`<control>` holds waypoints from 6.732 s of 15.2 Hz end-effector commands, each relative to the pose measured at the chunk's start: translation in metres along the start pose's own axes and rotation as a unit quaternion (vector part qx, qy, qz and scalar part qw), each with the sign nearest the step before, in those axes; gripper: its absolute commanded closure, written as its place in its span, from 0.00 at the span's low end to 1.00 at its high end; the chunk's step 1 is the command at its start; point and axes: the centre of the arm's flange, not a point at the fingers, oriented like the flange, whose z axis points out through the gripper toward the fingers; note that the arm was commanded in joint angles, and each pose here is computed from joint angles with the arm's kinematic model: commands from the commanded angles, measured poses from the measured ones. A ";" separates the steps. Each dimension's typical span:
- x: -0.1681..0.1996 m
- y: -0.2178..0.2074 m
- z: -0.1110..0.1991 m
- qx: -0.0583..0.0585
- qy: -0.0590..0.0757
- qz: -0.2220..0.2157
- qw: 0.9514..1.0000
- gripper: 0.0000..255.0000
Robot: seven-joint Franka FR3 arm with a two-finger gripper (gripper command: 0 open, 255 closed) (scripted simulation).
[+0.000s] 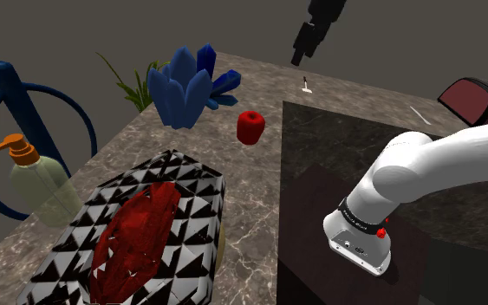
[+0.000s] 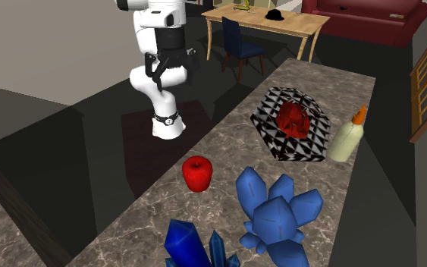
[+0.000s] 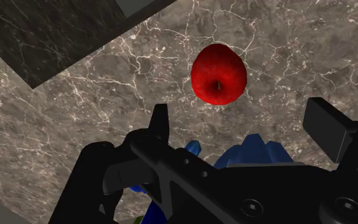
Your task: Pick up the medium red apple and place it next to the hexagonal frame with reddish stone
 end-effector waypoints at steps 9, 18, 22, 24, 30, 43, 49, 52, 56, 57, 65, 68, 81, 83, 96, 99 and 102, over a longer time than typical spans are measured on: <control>0.039 -0.008 0.097 0.009 0.003 0.066 0.998 0.00; 0.076 -0.013 0.192 0.017 0.006 0.126 0.992 0.00; 0.076 -0.014 0.213 0.017 0.006 0.126 0.992 0.00; 0.077 -0.014 0.227 0.017 0.006 0.126 0.992 0.00; 0.077 -0.014 0.227 0.017 0.006 0.126 0.992 0.00; 0.077 -0.014 0.221 0.017 0.006 0.126 0.992 1.00; 0.082 -0.011 0.190 0.017 0.006 0.126 0.992 1.00; 0.084 -0.010 0.174 0.017 0.006 0.126 0.992 1.00; 0.087 -0.009 0.154 0.017 0.006 0.126 0.992 1.00; 0.088 -0.008 0.148 0.017 0.006 0.126 0.992 1.00; 0.094 -0.005 0.107 0.017 0.006 0.126 0.992 1.00; 0.096 -0.004 0.091 0.017 0.006 0.126 0.992 1.00; 0.106 0.001 0.023 0.017 0.006 0.126 0.992 1.00; 0.107 0.002 0.017 0.017 0.006 0.126 0.992 1.00; 0.010 -0.138 -0.007 0.017 0.006 0.126 0.992 1.00; -0.013 -0.170 -0.013 0.017 0.006 0.126 0.992 1.00; -0.035 -0.202 -0.019 0.017 0.006 0.126 0.992 1.00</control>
